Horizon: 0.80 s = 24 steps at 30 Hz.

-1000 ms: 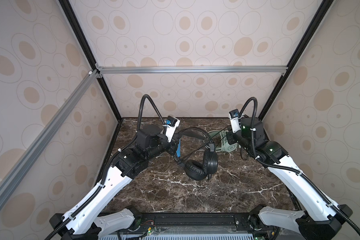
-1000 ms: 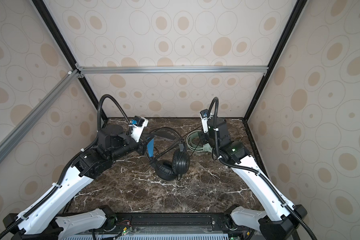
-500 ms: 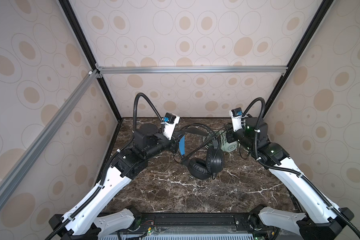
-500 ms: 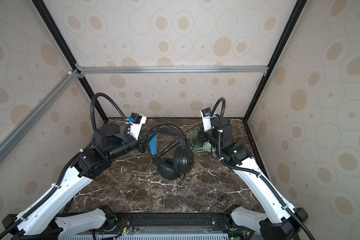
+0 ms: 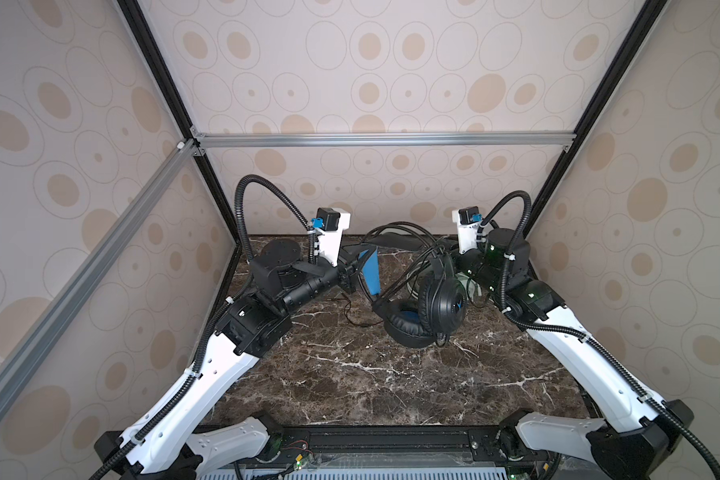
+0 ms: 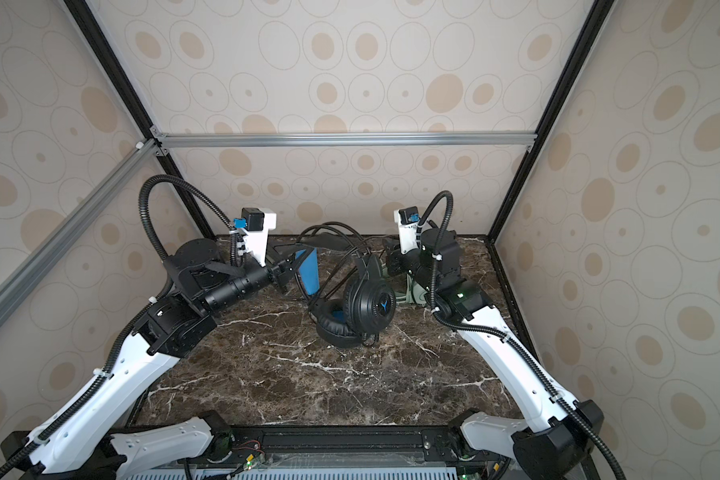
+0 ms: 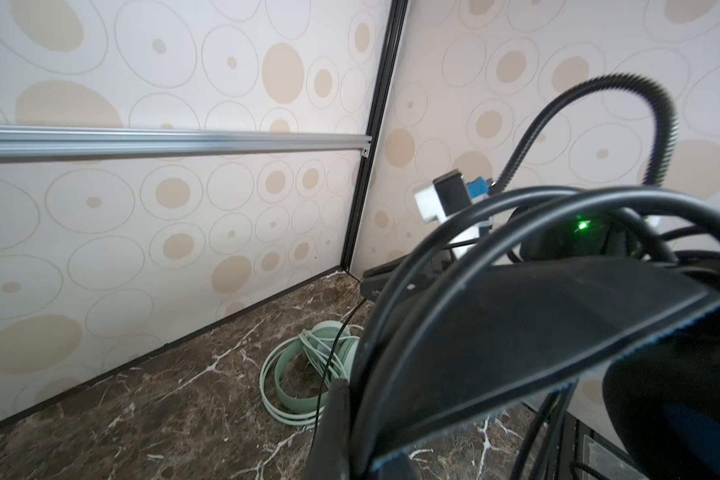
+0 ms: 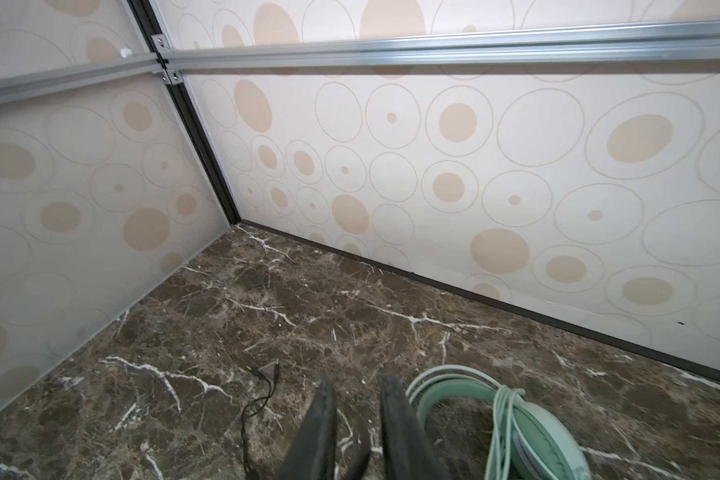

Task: Wrap the headphones
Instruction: 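Raise the black headset high with the left gripper while the right gripper swings under it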

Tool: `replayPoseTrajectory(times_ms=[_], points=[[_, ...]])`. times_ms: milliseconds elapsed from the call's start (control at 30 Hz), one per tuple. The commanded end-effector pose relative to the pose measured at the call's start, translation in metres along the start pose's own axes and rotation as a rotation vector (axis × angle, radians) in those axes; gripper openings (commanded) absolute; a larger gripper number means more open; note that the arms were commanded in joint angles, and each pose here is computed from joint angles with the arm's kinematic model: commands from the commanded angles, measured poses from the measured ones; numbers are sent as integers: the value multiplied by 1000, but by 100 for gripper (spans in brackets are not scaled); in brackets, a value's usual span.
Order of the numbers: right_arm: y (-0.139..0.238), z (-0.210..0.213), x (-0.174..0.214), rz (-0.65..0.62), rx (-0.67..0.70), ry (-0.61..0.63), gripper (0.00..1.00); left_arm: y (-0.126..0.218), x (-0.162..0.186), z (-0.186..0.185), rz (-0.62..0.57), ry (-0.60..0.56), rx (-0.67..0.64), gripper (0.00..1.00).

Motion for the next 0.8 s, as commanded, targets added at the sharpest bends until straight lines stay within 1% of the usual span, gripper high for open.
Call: replayPoseTrajectory(times_ms=[0,267,467,567,767], points=[[-9,13,-11,-48,-100,-54,22,14,-60,-2,-211,32,11,0],[-43,27,2,-11,-234,-132,20,9,-78,5,-310,79,-17,0],[-71,31,11,8,-292,-177,20,3,-85,6,-328,86,-13,0],[-87,32,19,16,-305,-203,20,1,-87,6,-332,92,-12,0],[-115,36,37,52,-312,-204,19,0,-96,6,-360,99,-6,0]])
Point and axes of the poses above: each gripper's point midway between its finger pads, its own y axis back along the fingers, its own z axis along the line the jaws close on, x = y × z, the point moved 3 cm from there along y, back along the fingers, and after that the axes turned 14 degrees about -y, right-handed, at the moved point
